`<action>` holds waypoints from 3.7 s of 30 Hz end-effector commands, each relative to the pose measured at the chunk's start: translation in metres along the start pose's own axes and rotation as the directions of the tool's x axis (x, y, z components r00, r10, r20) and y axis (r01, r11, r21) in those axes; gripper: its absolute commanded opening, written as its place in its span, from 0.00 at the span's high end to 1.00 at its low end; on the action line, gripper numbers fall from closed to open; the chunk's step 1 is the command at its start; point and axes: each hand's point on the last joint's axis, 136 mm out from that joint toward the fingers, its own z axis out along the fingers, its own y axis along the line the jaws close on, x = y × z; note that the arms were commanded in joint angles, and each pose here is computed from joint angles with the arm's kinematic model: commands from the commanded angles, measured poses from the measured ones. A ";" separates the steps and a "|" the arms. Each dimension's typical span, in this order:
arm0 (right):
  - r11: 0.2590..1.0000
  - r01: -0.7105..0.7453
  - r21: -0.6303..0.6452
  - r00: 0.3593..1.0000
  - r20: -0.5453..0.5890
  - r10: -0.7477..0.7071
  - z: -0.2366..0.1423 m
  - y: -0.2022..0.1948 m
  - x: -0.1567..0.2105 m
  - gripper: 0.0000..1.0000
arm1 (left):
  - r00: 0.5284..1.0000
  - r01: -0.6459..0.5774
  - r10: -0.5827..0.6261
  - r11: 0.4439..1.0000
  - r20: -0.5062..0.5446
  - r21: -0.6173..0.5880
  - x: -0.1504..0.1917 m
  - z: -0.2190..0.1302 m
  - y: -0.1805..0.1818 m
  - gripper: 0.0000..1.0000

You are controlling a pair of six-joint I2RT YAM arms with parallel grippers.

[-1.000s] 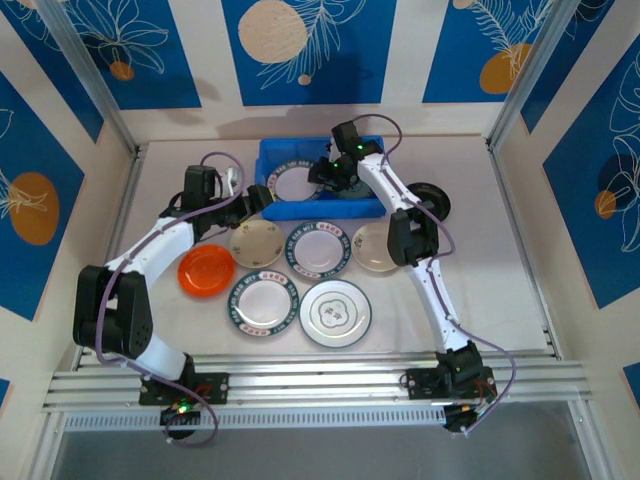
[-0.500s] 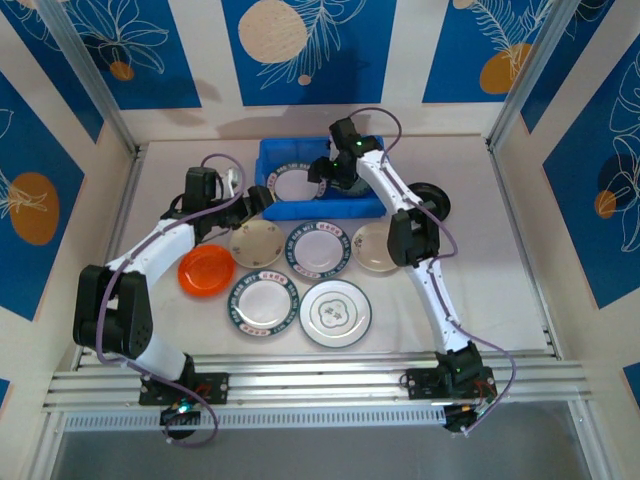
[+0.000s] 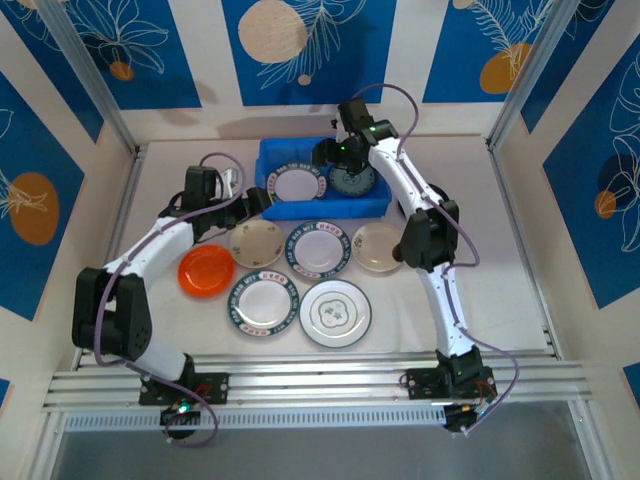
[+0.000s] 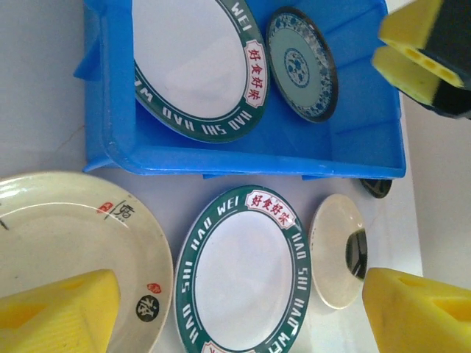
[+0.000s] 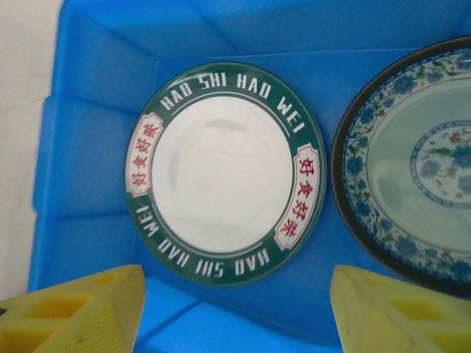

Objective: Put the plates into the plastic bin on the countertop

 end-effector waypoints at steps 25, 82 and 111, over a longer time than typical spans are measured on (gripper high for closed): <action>0.975 -0.216 -0.045 0.971 0.098 0.220 -0.121 -0.077 0.153 0.34 | 0.999 -0.004 0.013 0.963 0.033 -0.270 0.060 -0.064 0.064 0.15; 0.625 -0.766 0.153 0.640 0.274 0.718 -0.085 -0.325 0.135 0.69 | 0.995 -0.009 -0.001 0.995 0.099 0.099 0.002 -0.014 -0.006 0.22; 0.620 -0.761 0.191 0.648 0.178 0.740 -0.054 -0.327 0.115 0.72 | 0.998 0.002 -0.009 0.995 0.067 0.100 0.003 0.003 0.001 0.24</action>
